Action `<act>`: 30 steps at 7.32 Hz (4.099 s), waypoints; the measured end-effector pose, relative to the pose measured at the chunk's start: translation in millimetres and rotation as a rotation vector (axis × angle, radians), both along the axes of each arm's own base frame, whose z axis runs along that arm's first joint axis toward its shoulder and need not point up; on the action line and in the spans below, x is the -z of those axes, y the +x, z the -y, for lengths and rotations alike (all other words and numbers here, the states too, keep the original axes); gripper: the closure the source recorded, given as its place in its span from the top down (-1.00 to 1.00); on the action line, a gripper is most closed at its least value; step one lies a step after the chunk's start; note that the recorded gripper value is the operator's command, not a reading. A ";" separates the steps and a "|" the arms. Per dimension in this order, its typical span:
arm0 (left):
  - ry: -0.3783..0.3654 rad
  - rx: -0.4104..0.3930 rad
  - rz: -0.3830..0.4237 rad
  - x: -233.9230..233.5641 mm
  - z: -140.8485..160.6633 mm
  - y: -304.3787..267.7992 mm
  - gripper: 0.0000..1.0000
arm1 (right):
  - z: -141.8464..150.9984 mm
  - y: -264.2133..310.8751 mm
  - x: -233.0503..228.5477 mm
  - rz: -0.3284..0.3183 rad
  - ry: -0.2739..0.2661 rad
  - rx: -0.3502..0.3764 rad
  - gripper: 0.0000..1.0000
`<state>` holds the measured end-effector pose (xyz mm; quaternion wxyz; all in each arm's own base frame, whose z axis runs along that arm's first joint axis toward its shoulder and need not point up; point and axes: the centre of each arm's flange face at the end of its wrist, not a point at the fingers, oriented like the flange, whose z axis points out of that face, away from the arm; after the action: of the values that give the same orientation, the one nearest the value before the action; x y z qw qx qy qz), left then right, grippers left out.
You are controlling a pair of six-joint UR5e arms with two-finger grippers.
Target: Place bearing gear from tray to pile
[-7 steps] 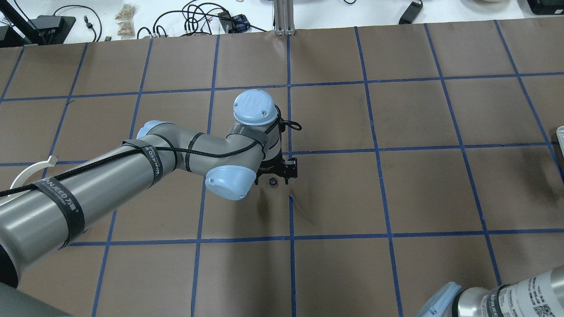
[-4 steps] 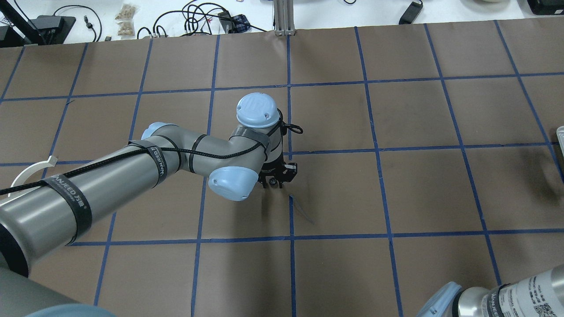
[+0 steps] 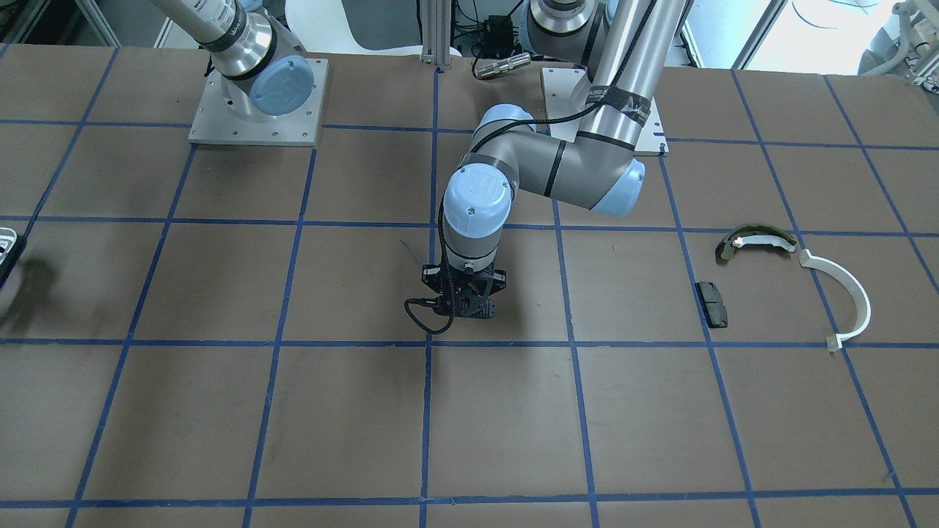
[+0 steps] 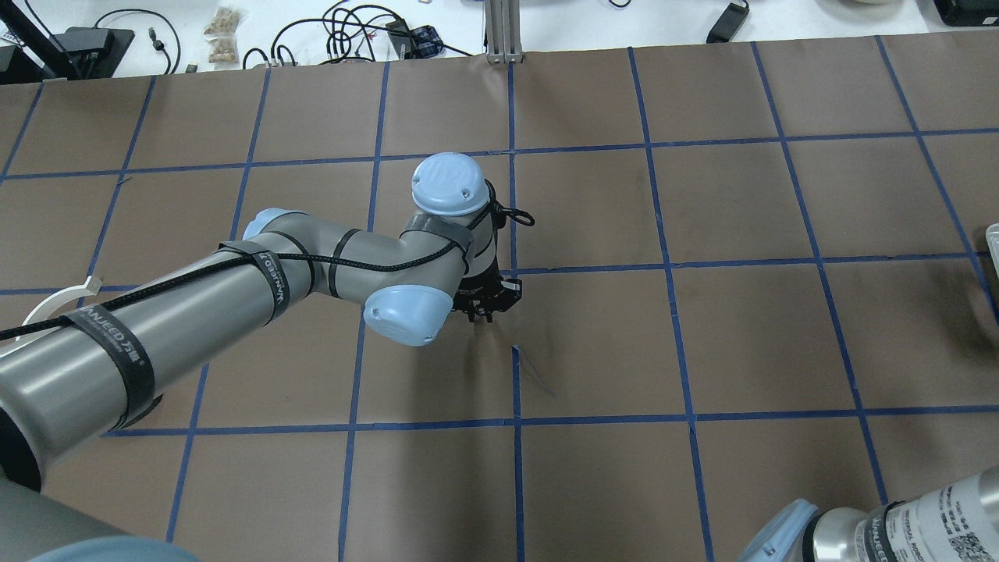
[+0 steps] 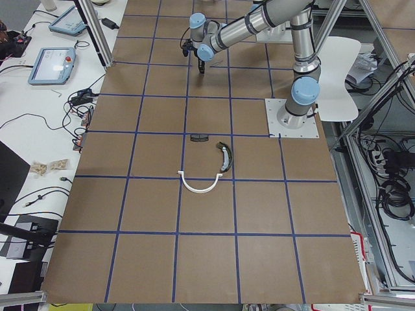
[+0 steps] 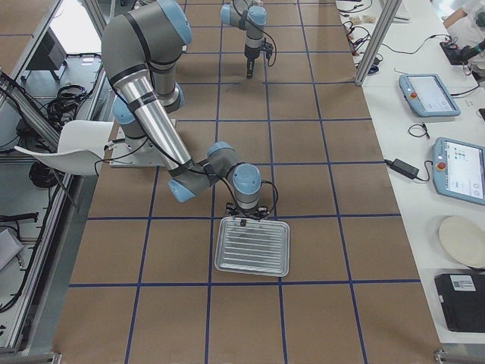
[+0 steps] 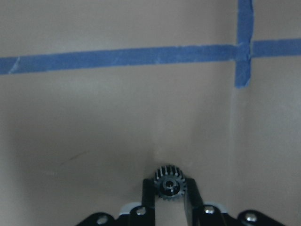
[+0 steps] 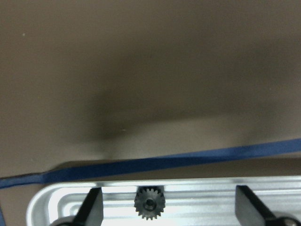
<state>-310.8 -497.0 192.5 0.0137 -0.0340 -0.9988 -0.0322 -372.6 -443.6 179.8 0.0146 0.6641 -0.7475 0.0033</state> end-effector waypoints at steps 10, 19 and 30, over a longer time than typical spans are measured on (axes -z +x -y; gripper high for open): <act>0.100 0.000 0.037 -52.4 56.6 403.2 -1.00 | -10.4 -4.9 -24.2 -0.087 0.065 0.137 -1.00; 0.138 -0.002 -0.030 6.4 6.4 534.2 1.00 | 105.5 355.7 -114.8 0.109 -0.086 0.832 -1.00; 0.090 0.004 0.030 -112.4 56.4 351.5 1.00 | 12.7 754.9 -39.3 0.174 0.021 1.410 1.00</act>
<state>40.8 -553.4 304.9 0.0001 -0.0349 -0.9963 -0.0779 382.2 -456.4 219.1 -0.0527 0.0196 -0.9977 0.0389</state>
